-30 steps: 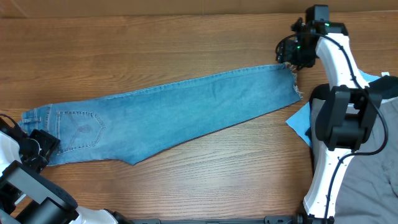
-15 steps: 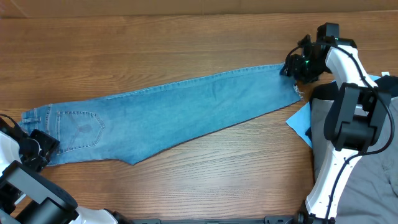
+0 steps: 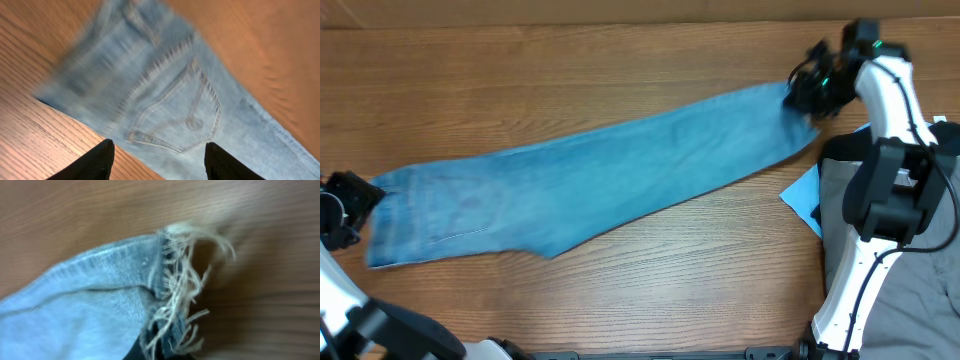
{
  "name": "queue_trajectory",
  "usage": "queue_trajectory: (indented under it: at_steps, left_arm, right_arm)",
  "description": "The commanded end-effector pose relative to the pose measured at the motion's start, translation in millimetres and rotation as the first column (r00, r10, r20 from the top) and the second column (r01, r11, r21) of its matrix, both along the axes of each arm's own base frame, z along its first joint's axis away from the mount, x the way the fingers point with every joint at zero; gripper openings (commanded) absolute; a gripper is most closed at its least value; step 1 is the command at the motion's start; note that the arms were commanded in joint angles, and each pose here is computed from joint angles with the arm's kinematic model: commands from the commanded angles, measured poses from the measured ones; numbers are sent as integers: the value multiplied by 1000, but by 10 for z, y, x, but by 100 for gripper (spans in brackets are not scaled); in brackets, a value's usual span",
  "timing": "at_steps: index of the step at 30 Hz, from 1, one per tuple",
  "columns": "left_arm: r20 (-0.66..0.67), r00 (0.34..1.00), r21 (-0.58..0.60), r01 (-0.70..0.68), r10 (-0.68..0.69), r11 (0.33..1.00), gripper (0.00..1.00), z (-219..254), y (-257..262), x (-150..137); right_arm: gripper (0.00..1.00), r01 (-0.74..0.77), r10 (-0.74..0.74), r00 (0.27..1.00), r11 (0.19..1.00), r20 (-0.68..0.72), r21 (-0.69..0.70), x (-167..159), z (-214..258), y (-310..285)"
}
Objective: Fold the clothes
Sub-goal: 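Fold the hem end leftward over the waist with the right gripper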
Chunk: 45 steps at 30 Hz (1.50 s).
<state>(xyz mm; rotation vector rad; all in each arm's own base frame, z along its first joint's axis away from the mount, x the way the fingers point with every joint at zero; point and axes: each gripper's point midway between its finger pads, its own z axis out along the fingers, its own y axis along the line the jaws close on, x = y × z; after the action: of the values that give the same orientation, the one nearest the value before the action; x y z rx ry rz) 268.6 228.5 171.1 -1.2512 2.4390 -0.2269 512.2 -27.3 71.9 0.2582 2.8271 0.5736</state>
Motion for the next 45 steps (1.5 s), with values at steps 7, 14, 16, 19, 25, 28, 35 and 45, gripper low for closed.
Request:
queue_trajectory:
  at_steps: [7, 14, 16, 19, 25, 28, 35, 45]
  left_arm:
    - [167, 984, 110, 49, -67, 993, 61, 694, -209, 15]
    - [264, 957, 106, 97, -122, 990, 63, 936, -430, 62]
    - [286, 947, 123, 118, -149, 985, 63, 1018, -479, 59]
    - [301, 941, 143, 117, -155, 983, 64, 1119, -531, 14]
    - [305, 940, 204, 93, -153, 975, 68, 1234, -515, -50]
    - [305, 940, 204, 92, -153, 975, 68, 1235, -514, -52]
    - [310, 938, 198, 96, -156, 975, 68, 1240, -531, -47]
    - [304, 940, 187, 99, -154, 977, 69, 1221, -551, -61]
  right_arm:
    - [4, 218, -162, 932, 965, 323, -144, 71, 1915, -541]
    - [4, -130, 111, 898, 991, 425, 17, -193, 2570, 1243]
    - [4, -219, 186, 880, 975, 438, 26, -280, 2598, 1754]
    - [4, -342, 299, 838, 940, 456, 12, -420, 2542, 2520]
    - [4, -404, 378, 834, 914, 402, -20, -726, 2123, 3643]
    - [4, -455, 422, 828, 890, 368, 3, -898, 1840, 4127]
    - [4, -585, 508, 743, 809, 436, 53, -1162, 1448, 5117]
    - [28, -716, 591, 658, 684, 466, 143, -1622, 1288, 5719]
